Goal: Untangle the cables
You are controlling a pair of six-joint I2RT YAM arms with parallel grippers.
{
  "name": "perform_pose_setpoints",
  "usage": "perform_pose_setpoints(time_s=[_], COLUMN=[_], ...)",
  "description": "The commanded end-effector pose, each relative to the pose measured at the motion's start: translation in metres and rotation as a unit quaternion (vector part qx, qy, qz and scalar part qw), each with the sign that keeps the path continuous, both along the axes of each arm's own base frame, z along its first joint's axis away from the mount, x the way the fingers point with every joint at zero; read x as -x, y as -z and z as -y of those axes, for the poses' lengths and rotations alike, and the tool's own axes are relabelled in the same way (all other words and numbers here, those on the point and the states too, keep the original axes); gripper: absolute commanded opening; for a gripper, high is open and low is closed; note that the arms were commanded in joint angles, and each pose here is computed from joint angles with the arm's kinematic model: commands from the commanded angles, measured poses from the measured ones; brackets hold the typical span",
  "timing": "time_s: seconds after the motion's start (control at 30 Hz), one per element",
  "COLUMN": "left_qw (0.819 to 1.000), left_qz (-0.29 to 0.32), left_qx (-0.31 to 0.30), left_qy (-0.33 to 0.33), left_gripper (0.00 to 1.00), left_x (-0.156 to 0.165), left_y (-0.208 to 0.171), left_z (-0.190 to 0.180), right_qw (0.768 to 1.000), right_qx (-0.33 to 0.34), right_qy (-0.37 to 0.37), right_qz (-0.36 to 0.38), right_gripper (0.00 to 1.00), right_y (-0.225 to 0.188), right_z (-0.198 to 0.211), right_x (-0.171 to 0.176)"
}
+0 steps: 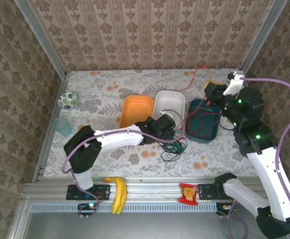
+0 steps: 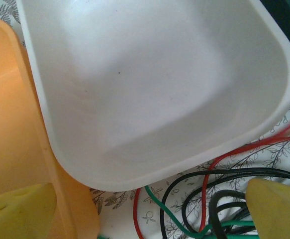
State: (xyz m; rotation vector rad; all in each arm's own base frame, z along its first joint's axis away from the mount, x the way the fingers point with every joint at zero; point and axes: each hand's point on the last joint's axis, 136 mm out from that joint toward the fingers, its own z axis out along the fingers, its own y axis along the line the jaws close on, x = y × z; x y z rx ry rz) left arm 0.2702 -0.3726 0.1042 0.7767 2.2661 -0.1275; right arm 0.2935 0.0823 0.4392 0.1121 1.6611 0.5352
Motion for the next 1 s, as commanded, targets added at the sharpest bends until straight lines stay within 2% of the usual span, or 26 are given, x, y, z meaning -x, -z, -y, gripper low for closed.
perform_pose_setpoints(time_s=[0.0, 0.2, 0.4, 0.5, 0.6, 0.77, 0.97], left_qw=[1.000, 1.000, 0.999, 1.000, 1.000, 0.992, 0.966], left_qz=[-0.004, -0.005, 0.000, 0.002, 0.009, 0.041, 0.046], left_qx=[-0.017, -0.022, -0.036, -0.029, -0.008, 0.064, 0.127], left_qy=[0.014, 0.012, 0.002, 0.004, 0.013, 0.097, 0.222], left_gripper=[0.99, 0.98, 0.98, 0.98, 0.98, 0.97, 0.97], left_x=[0.004, 0.003, 0.000, 0.000, 0.002, 0.023, 0.065], left_y=[0.001, 0.002, 0.003, -0.001, -0.008, -0.038, -0.063], left_z=[0.002, 0.002, -0.002, -0.001, 0.004, 0.028, 0.060], right_qw=[0.996, 0.989, 0.976, 0.980, 0.989, 0.996, 0.995], right_qx=[0.003, 0.009, 0.033, 0.041, 0.036, 0.020, 0.027], right_qy=[0.034, 0.044, 0.109, 0.109, 0.095, 0.070, 0.088], right_qz=[0.084, 0.142, 0.188, 0.162, 0.109, 0.052, 0.038], right_gripper=[0.00, 0.00, 0.00, 0.00, 0.00, 0.00, 0.00], right_y=[-0.052, -0.089, -0.124, -0.113, -0.081, -0.037, -0.035], right_z=[0.016, 0.022, 0.046, 0.045, 0.038, 0.027, 0.033], right_x=[0.015, 0.030, 0.040, 0.032, 0.018, 0.007, 0.005])
